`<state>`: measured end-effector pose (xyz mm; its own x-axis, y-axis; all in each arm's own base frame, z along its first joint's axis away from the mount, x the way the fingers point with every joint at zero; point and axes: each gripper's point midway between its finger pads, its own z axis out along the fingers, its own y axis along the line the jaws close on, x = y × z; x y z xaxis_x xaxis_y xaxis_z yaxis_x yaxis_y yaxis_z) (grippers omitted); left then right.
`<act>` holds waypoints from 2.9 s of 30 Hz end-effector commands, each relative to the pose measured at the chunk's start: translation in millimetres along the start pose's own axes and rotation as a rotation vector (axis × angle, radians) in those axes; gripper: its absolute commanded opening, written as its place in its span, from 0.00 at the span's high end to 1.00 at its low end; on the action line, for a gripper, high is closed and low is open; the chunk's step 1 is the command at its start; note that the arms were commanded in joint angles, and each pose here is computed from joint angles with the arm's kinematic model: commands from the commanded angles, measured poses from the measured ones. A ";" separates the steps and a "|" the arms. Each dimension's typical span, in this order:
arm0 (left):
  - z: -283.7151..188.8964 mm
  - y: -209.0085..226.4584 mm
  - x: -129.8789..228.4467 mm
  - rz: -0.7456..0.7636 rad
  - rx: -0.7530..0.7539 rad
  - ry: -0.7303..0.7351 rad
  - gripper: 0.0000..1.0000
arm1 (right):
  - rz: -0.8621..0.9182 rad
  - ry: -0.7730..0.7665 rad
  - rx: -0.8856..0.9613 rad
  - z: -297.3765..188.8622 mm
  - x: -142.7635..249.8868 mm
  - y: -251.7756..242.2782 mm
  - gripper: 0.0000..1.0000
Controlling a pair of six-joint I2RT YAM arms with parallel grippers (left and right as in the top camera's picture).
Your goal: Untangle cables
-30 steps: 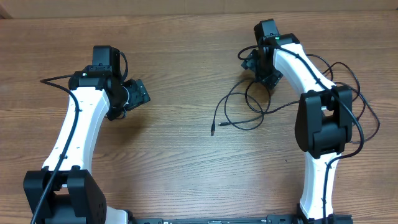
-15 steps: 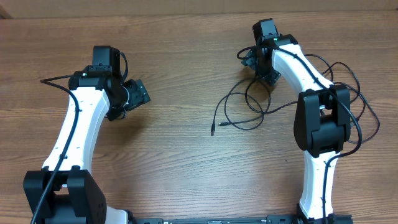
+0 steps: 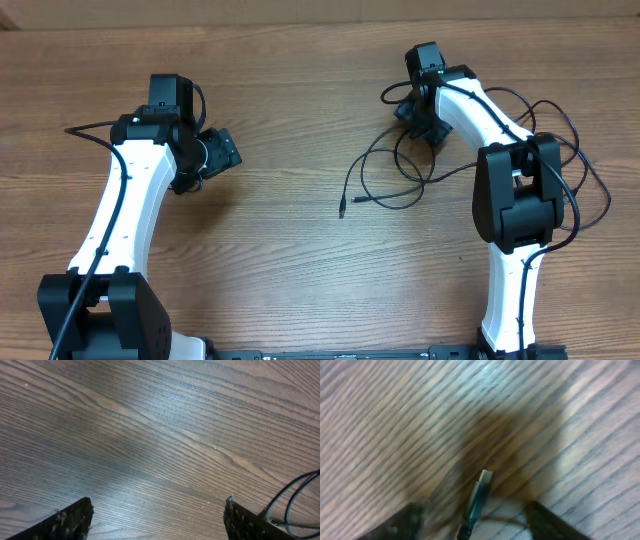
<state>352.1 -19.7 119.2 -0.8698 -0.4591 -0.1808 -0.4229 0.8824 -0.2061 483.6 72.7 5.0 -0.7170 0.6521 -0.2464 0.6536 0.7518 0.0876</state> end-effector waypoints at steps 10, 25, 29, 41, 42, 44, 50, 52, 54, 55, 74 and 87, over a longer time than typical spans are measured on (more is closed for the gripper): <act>-7.2 -6.0 -5.2 0.019 0.022 -0.018 0.16 | 0.014 0.079 0.014 13.9 21.1 -7.1 0.71; -7.2 -5.9 -5.1 0.019 0.022 -0.018 0.17 | 0.020 -0.001 -0.043 -28.3 -6.4 8.8 0.94; -7.2 -5.9 -5.1 0.019 0.022 -0.018 0.16 | 0.016 -0.068 -0.055 -50.7 -23.2 7.0 0.96; -7.2 -6.0 -5.3 0.019 0.022 -0.018 0.17 | 0.091 -0.335 -0.051 -161.8 -118.4 -69.7 0.96; -7.2 -6.0 -5.3 0.019 0.022 -0.018 0.16 | 0.105 -0.370 -0.036 -173.9 -127.7 -82.5 0.96; -7.2 -6.0 -5.3 0.019 0.022 -0.018 0.16 | 0.121 -0.440 -0.007 -198.8 -145.2 -108.0 0.96; -7.2 -6.0 -5.3 0.019 0.022 -0.018 0.16 | 0.264 -0.623 0.152 -261.2 -183.7 -205.5 0.96; -7.2 -6.0 -5.4 0.019 0.022 -0.019 0.17 | 0.314 -0.627 0.181 -266.8 -189.8 -234.1 0.96; -7.3 -6.4 -6.0 0.019 0.024 -0.021 0.16 | 0.360 -0.611 0.212 -264.7 -192.8 -260.4 0.96; -7.3 -6.4 -6.1 0.019 0.024 -0.022 0.16 | 0.378 -0.594 0.222 -261.1 -193.0 -271.3 0.96; -7.3 -6.5 -6.3 0.019 0.025 -0.022 0.16 | 0.272 -0.285 -0.055 -205.7 -175.7 -257.8 0.21; -7.3 -6.8 -6.9 0.020 0.026 -0.025 0.16 | -0.344 0.000 -0.329 -205.0 -77.2 -135.9 0.00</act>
<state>352.7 -20.3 119.4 -0.8697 -0.4589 -0.1816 -0.4216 0.8821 -0.2102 399.6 -93.1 211.2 -0.8099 0.4907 -0.3214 0.4094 0.8653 0.2894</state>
